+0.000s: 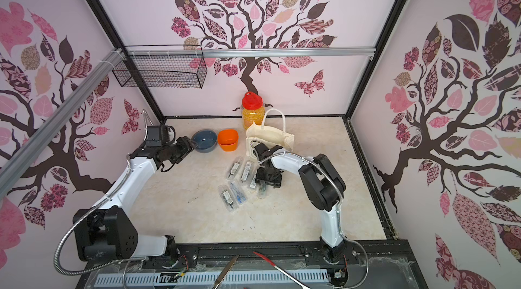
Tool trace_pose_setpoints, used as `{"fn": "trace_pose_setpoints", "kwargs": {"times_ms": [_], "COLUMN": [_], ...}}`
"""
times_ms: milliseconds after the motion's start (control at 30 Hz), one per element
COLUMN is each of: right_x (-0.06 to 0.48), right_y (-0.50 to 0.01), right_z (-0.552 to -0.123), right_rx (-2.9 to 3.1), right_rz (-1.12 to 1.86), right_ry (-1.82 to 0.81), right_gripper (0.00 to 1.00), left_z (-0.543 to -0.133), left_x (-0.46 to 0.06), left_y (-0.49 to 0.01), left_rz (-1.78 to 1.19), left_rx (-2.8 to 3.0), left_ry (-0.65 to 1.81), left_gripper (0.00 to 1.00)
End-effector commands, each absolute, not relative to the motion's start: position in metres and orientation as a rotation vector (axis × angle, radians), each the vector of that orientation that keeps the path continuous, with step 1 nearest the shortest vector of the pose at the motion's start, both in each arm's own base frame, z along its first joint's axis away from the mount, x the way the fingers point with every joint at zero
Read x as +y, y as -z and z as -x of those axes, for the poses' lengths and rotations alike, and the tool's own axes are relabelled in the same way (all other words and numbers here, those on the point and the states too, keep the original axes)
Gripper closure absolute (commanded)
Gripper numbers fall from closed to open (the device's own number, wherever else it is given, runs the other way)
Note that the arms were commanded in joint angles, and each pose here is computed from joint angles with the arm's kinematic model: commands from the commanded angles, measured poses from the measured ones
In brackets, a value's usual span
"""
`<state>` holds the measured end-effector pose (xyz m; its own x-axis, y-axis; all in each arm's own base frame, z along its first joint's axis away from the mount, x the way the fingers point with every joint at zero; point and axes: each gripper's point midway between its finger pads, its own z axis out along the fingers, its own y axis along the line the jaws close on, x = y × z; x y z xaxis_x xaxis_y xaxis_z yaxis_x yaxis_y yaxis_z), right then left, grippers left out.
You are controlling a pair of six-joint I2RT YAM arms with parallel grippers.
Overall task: Put the compass set into the canvas bag
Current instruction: Pick up the compass set at the center of the board.
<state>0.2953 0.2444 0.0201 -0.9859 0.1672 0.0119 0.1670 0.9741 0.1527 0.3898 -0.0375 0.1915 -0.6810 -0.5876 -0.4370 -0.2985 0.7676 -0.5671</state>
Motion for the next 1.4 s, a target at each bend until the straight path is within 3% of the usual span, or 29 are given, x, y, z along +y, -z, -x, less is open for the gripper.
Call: {"fn": "trace_pose_setpoints", "kwargs": {"times_ms": [0,500,867,1367], "right_x": [0.238,0.195,0.186,0.211], "right_y": [-0.016,-0.031,-0.064,-0.028], "right_z": [-0.288,-0.275,-0.289,-0.280], "right_rx": [3.148,3.150,3.041,3.139], "right_rz": [-0.270,-0.269,-0.234,-0.210], "right_ry": [-0.186,-0.193,-0.150,-0.120], "right_gripper": [0.27,0.27,0.19,0.23], "left_z": [-0.387,-0.387,-0.388,-0.387], "left_x": [-0.038,-0.039,-0.041,-0.041], "left_y": [-0.191,-0.190,-0.195,-0.188], "left_rz": [0.650,0.660,0.655,0.661], "left_rx": [2.329,2.329,2.320,2.334], "left_ry": [0.619,0.631,0.650,0.650], "left_gripper": [0.33,0.34,0.34,0.34]}}
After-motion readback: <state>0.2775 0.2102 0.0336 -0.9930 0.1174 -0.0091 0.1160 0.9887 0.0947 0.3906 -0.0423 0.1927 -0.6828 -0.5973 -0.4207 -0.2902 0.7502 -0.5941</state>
